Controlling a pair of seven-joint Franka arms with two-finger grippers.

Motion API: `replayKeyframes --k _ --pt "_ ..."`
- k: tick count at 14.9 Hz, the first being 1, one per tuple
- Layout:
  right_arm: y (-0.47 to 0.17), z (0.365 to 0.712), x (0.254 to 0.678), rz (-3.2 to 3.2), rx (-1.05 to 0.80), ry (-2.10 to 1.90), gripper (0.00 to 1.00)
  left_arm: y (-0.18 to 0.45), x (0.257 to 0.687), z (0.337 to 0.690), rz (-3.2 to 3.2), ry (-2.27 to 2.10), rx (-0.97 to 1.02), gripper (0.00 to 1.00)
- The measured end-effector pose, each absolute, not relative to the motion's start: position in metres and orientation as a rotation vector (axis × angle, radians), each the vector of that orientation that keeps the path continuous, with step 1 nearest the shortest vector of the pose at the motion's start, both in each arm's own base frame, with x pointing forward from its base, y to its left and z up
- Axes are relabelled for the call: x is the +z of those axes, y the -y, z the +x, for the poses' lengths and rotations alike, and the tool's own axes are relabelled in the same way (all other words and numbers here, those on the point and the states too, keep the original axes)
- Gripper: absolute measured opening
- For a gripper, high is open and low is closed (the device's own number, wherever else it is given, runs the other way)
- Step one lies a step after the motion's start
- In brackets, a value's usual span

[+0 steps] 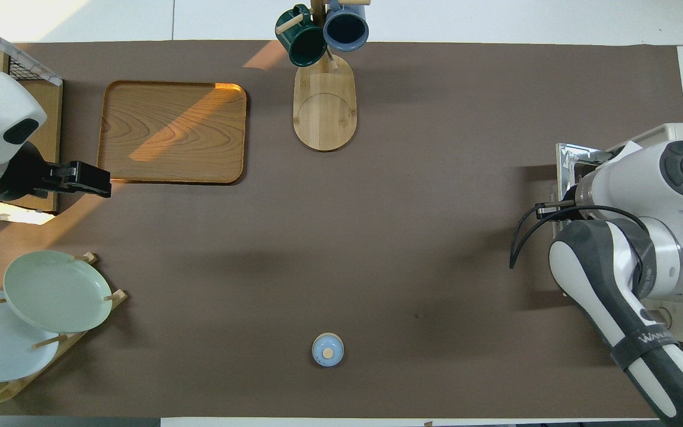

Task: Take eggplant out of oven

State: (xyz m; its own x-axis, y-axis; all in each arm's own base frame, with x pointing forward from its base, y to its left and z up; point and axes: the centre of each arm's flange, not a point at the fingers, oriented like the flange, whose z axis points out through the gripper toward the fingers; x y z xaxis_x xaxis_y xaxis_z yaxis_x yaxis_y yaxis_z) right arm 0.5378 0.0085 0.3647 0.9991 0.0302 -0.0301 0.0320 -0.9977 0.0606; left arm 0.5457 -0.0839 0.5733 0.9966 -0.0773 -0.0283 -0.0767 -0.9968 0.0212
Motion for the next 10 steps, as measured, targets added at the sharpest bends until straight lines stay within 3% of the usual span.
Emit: replayKeyframes --k 10 --pt "-0.014 0.543 0.31 3.108 -0.077 0.023 0.01 0.084 0.573 0.546 3.119 0.12 -0.045 1.0"
